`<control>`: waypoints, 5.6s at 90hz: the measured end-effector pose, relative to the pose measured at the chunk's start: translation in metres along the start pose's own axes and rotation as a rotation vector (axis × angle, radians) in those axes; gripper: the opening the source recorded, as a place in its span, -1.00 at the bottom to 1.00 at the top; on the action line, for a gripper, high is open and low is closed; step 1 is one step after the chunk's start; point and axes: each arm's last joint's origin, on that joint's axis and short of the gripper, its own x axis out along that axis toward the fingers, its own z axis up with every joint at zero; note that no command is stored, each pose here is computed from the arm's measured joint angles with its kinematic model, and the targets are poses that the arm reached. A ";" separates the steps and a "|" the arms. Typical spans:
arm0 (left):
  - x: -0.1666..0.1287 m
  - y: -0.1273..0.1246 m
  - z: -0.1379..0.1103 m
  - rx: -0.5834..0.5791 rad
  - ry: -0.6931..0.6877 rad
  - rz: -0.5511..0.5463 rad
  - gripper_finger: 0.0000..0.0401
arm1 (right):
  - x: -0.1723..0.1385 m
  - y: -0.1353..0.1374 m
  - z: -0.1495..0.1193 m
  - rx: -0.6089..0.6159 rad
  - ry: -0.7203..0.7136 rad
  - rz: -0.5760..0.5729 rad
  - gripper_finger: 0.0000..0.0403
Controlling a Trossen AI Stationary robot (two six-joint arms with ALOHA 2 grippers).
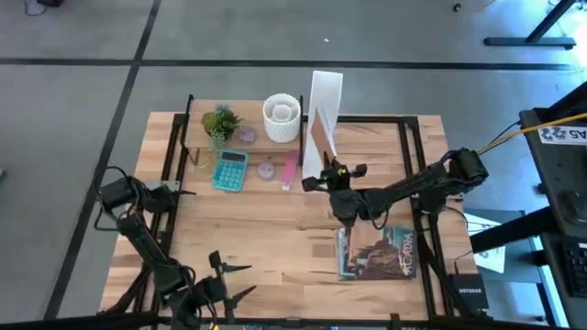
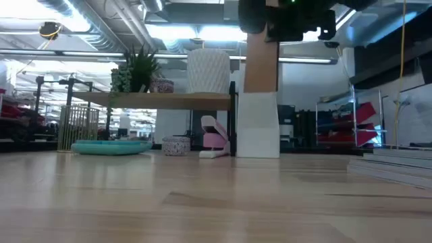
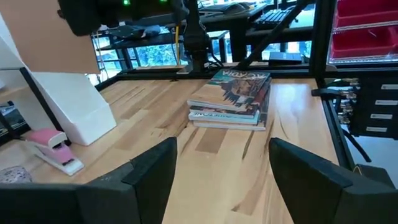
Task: Stock shelves
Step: Put the purple book in the book organizer, then put the brown book in the book organizer
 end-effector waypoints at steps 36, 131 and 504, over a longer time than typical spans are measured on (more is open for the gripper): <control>0.000 0.000 0.000 -0.009 0.000 0.000 0.18 | -0.001 -0.023 0.016 -0.137 0.025 0.077 -1.00; 0.008 0.001 -0.001 -0.006 0.022 -0.009 0.18 | 0.062 -0.020 -0.033 0.198 0.160 -0.017 -1.00; 0.049 0.011 -0.001 -0.042 0.130 -0.052 0.18 | -0.239 -0.059 -0.100 -0.741 0.820 0.968 -0.94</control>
